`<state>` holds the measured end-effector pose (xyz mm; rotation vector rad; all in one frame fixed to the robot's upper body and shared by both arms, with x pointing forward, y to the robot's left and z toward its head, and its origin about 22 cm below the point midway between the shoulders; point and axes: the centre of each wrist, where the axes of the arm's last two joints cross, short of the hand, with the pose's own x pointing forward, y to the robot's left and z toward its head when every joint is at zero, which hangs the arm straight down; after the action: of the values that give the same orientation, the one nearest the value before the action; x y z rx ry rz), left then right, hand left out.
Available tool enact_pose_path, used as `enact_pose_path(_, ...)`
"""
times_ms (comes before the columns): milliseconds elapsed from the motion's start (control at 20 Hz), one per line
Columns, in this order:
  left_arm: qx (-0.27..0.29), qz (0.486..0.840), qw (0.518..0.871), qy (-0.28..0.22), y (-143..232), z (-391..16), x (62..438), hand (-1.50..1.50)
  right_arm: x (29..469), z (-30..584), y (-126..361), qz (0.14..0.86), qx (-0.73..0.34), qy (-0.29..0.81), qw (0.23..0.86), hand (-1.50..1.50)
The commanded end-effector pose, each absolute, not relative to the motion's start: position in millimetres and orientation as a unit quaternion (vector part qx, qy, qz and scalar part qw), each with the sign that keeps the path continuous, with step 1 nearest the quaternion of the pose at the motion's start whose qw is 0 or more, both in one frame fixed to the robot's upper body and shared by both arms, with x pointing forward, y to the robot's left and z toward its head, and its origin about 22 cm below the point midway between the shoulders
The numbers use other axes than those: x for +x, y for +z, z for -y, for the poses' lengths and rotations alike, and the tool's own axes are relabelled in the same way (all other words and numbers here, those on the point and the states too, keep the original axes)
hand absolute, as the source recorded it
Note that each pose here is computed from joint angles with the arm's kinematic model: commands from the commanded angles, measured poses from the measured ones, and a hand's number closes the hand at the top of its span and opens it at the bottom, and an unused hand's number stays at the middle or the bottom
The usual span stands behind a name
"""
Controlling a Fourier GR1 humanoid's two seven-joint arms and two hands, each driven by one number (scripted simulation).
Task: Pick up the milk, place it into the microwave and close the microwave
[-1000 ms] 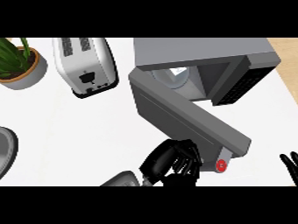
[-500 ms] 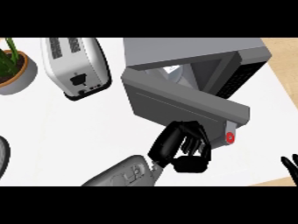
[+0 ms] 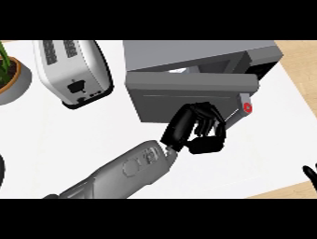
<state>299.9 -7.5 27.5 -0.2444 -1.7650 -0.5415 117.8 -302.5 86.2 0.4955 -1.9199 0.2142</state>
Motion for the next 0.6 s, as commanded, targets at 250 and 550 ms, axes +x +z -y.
enact_pose_path(250, -0.096, 0.769, 0.608, -0.174, 50.6, 4.0, 339.8, 1.50, 123.2, 305.6, 101.7, 0.811, 0.209, 0.099, 0.537, -1.50)
enact_pose_path(550, -0.109, 0.772, 0.608, -0.147, 55.2, 0.7, 351.6, 1.50, 124.5, 309.3, 108.5, 0.813, 0.202, 0.096, 0.538, -1.50)
